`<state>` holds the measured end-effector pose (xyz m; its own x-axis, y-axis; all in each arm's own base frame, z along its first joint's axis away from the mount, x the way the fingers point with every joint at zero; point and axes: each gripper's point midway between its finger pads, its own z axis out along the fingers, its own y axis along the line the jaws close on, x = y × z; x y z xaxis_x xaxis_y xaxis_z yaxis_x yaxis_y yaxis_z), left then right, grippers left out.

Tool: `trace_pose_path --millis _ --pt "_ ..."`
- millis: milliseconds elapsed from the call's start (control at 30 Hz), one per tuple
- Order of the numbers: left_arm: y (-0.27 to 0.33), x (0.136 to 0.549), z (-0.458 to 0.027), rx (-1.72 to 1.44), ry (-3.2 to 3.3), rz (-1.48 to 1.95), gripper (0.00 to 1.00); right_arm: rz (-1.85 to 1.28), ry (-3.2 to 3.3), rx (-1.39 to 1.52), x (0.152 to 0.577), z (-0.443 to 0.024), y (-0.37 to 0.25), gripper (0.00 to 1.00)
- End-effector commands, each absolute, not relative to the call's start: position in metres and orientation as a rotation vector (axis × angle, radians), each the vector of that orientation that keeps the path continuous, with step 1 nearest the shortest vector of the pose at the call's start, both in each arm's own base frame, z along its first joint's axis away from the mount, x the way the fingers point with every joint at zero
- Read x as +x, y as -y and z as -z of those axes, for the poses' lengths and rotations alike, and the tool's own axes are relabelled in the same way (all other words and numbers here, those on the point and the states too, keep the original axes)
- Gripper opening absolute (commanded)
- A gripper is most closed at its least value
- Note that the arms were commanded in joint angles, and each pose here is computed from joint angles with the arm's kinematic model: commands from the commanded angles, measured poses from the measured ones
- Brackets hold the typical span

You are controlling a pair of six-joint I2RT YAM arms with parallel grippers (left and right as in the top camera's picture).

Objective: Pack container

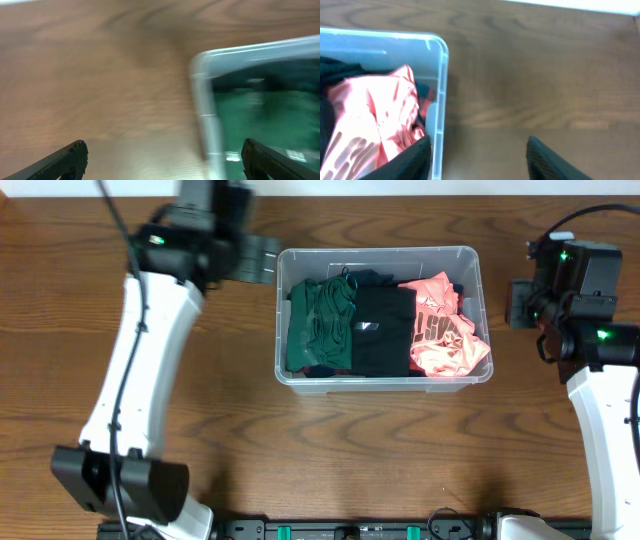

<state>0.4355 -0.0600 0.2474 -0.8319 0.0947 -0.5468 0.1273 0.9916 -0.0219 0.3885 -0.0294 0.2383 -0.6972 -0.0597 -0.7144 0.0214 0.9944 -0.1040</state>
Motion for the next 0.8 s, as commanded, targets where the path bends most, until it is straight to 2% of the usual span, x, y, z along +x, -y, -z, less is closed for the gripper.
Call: trace_pose_path --millis 0,33,67,133,400,667,767 --pt "0.008 0.434 -0.231 0.002 -2.628 0.013 0.98 0.069 -2.378 -0.101 0.395 -0.221 0.021 0.69" --pt "-0.001 0.43 -0.229 -0.022 -2.643 0.004 0.98 0.068 -2.389 -0.102 0.395 -0.218 0.021 0.76" --pt "-0.013 0.425 -0.226 -0.062 -2.665 -0.002 0.98 0.064 -2.405 -0.094 0.393 -0.214 0.021 0.76" --pt "-0.029 0.413 -0.224 -0.124 -2.701 0.031 0.98 0.061 -2.43 -0.011 0.387 -0.212 0.025 0.71" --pt "-0.047 0.373 -0.254 -0.188 -2.576 0.025 0.98 0.054 -2.342 0.117 0.351 -0.251 0.028 0.69" --pt "-0.034 0.291 -0.252 -0.169 -2.327 0.008 0.98 0.039 -2.171 0.134 0.291 -0.261 0.023 0.68" --pt "-0.029 0.26 -0.243 -0.18 -2.232 0.01 0.98 0.042 -2.109 0.198 0.265 -0.254 0.027 0.8"
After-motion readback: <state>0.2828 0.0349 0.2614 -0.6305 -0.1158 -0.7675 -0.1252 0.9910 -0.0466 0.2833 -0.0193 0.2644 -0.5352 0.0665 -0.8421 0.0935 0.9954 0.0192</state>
